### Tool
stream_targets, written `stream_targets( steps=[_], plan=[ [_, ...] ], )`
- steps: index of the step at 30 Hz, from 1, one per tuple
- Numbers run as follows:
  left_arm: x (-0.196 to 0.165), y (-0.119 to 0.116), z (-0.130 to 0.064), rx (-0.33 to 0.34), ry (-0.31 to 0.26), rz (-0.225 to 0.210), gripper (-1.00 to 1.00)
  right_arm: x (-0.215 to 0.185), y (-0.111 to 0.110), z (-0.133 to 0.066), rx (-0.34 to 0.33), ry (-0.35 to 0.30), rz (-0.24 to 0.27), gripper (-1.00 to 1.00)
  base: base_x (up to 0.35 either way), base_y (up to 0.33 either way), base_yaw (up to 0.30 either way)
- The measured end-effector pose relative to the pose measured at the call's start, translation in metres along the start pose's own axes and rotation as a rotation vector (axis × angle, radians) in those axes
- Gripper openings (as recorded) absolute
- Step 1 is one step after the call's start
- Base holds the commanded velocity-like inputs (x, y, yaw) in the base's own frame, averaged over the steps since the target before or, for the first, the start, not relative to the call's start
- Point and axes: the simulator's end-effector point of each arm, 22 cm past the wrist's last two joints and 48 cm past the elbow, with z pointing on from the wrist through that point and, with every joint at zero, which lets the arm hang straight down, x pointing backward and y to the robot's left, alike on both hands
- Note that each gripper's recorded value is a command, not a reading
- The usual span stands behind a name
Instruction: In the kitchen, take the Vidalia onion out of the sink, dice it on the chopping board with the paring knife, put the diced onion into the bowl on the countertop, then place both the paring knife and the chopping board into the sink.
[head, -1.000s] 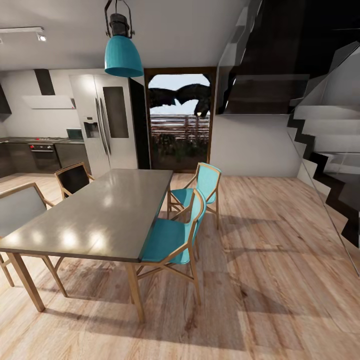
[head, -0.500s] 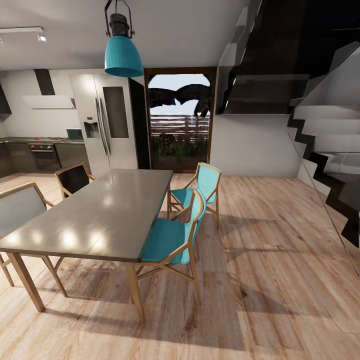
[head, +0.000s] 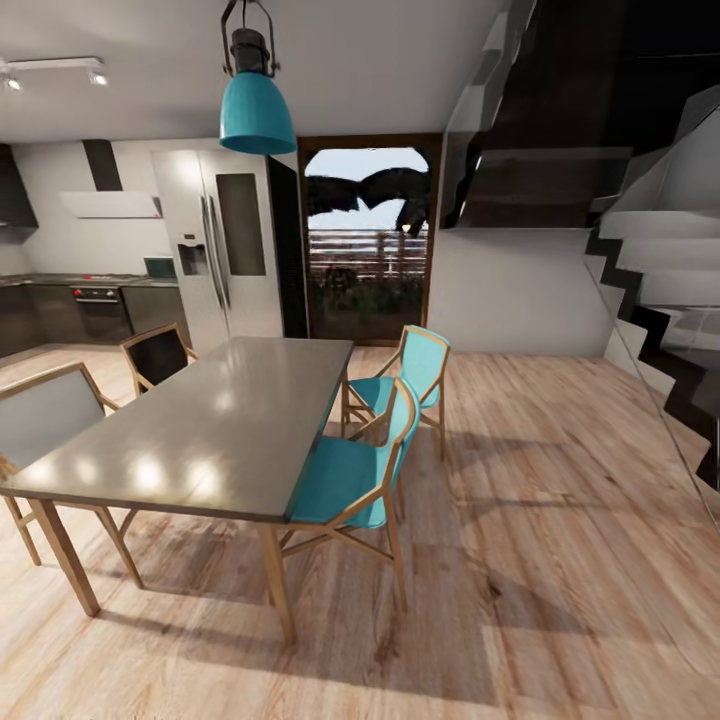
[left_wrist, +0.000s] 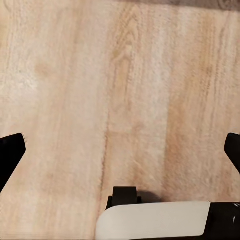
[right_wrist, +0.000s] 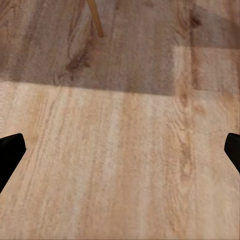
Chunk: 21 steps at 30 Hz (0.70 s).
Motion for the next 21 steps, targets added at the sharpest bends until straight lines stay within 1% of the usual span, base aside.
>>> stream_targets(
  steps=[21],
  plan=[
    [-0.0004, 0.0029, -0.0001, -0.002, -0.004, 0.003, 1.0, 0.0083, 0.0015, -0.0016, -0.001, 0.017, 0.001, 1.0, 0.0, 0.0, 0.248]
  ],
)
